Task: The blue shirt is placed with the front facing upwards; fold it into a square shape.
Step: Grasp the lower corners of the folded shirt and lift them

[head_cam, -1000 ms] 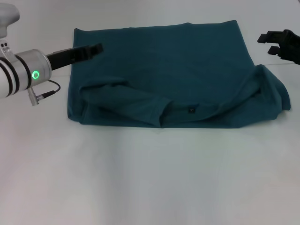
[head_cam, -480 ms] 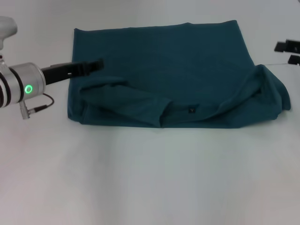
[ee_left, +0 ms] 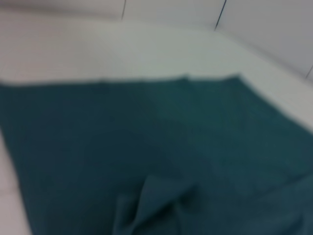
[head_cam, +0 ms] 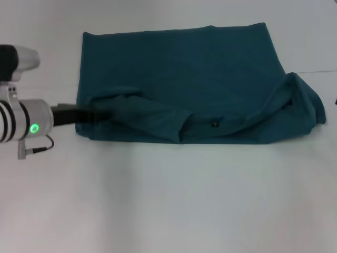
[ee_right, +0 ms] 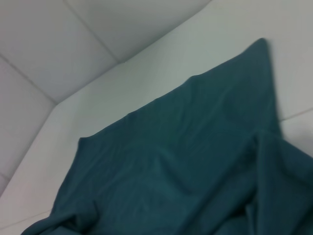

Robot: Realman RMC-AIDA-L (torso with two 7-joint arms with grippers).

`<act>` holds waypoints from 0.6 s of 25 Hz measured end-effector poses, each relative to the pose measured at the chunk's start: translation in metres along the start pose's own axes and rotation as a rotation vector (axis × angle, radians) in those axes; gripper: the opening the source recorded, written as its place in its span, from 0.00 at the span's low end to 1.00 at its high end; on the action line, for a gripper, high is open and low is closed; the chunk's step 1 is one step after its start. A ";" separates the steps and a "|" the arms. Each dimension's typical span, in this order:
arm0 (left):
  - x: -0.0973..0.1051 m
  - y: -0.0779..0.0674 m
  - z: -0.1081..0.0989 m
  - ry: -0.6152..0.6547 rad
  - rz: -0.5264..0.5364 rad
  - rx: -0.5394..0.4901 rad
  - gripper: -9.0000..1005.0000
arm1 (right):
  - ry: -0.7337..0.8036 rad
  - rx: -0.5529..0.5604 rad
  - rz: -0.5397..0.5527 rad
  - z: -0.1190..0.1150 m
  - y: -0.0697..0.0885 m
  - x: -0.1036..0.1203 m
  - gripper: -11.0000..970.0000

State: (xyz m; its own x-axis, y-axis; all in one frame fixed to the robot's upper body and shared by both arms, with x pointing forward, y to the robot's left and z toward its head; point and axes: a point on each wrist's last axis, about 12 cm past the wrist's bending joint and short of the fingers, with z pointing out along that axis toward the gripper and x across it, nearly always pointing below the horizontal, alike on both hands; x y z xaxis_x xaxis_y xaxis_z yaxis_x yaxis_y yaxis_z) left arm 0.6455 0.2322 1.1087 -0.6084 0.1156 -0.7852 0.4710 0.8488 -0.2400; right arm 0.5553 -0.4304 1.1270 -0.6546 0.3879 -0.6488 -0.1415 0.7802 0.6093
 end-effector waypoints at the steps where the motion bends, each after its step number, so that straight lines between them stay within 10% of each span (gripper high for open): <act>1: 0.002 -0.001 0.002 0.026 -0.002 -0.013 0.60 | -0.003 0.001 0.005 -0.001 -0.001 0.002 0.82; 15: 0.013 0.003 0.007 0.104 -0.015 -0.153 0.61 | 0.001 -0.006 -0.006 0.007 0.003 0.003 0.82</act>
State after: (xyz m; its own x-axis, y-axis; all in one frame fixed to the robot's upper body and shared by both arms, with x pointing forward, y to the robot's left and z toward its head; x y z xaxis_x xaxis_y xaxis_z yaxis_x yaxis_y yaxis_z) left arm 0.6436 0.2328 1.0933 -0.6810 0.1487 -0.7170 0.3638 0.9185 -0.1550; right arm 0.5585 -0.4238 1.1237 -0.6547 0.3825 -0.6519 -0.1498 0.7797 0.6079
